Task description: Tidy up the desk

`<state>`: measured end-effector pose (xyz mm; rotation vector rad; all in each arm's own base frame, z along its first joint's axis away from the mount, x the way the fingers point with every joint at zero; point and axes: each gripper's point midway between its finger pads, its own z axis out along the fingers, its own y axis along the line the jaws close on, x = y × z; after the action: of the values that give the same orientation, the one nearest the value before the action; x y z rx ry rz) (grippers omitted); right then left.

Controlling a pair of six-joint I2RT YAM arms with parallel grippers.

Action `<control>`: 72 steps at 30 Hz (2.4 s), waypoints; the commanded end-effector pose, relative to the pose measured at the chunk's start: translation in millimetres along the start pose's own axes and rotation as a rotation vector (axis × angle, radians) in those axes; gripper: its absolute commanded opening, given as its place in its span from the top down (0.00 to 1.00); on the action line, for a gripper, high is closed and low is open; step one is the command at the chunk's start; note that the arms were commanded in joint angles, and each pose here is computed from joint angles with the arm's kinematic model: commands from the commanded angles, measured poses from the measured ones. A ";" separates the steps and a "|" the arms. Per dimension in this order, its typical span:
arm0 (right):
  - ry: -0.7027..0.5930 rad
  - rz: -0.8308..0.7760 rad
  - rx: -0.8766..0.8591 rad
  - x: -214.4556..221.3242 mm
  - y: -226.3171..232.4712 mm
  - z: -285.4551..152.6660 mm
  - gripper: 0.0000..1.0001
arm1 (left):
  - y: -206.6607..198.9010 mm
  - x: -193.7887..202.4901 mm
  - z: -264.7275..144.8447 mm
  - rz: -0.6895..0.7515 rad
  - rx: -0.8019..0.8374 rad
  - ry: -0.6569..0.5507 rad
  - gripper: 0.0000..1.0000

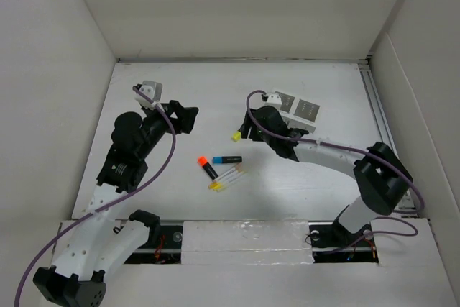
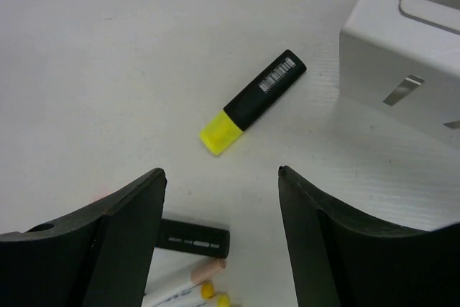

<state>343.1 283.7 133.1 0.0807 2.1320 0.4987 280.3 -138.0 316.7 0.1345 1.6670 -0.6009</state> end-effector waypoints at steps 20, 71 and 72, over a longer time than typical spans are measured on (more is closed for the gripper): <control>0.129 -0.095 0.258 20.7 -26.8 109.9 0.28 | -9.3 -20.4 -6.2 0.018 0.034 -0.071 0.29; -0.281 0.088 -0.065 -177.1 5.4 19.7 0.93 | -21.0 -24.9 -12.3 0.018 0.094 -0.093 0.31; -0.323 0.096 -0.045 -191.3 -0.7 13.6 0.93 | -20.2 -25.1 -11.8 0.018 0.090 -0.094 0.31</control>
<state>446.3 262.6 213.5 0.1381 2.0071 0.5026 268.6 -141.0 332.8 0.1667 1.6074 -0.6397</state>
